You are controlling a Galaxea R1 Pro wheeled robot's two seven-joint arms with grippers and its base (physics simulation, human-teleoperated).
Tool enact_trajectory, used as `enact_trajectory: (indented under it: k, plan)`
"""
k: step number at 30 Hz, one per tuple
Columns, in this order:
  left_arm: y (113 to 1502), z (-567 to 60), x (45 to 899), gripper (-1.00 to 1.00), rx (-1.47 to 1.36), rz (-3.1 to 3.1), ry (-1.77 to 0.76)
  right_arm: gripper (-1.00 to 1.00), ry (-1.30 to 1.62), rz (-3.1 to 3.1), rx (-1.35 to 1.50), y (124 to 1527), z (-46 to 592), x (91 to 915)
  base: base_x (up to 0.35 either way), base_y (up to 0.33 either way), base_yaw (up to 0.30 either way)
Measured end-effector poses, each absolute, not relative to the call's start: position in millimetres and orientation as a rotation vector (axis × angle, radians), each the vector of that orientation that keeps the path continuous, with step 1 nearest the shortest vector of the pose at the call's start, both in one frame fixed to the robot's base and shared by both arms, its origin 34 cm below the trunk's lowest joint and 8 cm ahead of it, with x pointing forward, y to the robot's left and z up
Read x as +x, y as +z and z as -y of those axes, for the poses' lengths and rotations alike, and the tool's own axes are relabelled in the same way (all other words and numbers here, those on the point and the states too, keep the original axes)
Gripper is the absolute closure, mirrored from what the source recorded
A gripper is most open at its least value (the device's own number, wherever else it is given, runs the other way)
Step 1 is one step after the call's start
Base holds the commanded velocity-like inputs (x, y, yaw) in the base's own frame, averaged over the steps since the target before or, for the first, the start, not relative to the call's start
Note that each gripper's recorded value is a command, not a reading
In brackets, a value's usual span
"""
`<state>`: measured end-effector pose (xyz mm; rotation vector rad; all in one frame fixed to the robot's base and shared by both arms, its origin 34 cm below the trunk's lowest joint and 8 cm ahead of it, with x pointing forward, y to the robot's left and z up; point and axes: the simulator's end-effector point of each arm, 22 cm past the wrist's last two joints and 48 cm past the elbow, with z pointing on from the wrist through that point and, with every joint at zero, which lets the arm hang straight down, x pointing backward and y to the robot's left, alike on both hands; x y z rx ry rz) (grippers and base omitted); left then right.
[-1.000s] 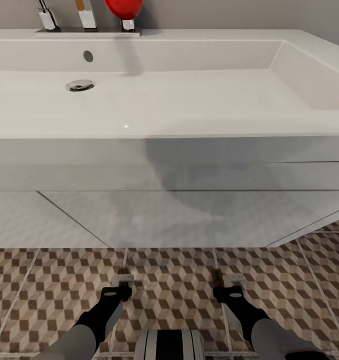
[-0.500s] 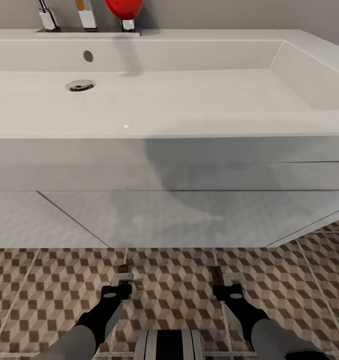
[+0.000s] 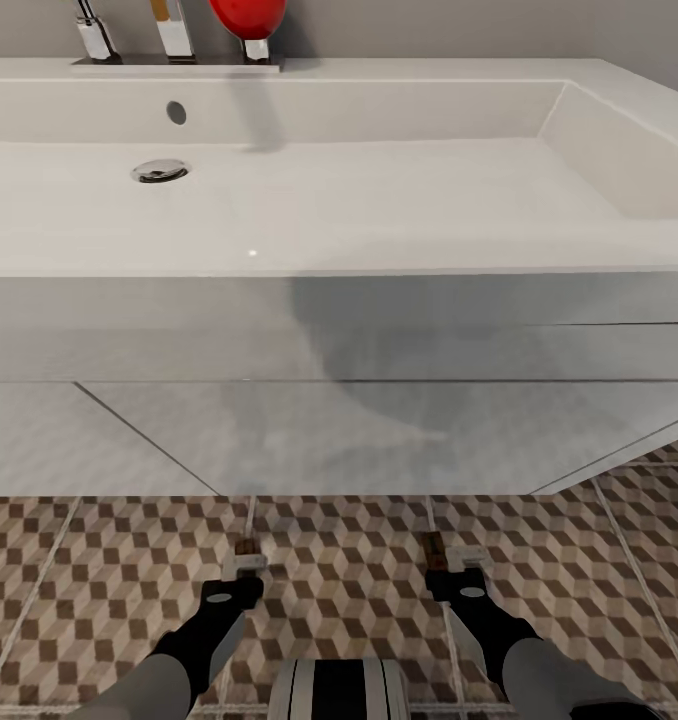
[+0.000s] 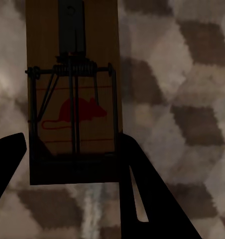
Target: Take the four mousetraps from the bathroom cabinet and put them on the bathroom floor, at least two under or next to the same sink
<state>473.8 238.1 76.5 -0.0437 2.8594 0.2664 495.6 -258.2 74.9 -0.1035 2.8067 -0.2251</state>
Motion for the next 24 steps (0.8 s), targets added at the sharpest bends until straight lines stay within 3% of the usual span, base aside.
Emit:
enact_trajectory:
  k: [24]
  plan:
    - [77.4, -234.9, 476.4, 1.00, -0.047, -2.851, 0.261, 1.00, -0.225, -2.808, -0.107, 74.9, 258.1, 495.4, 0.000, 0.000, 0.000]
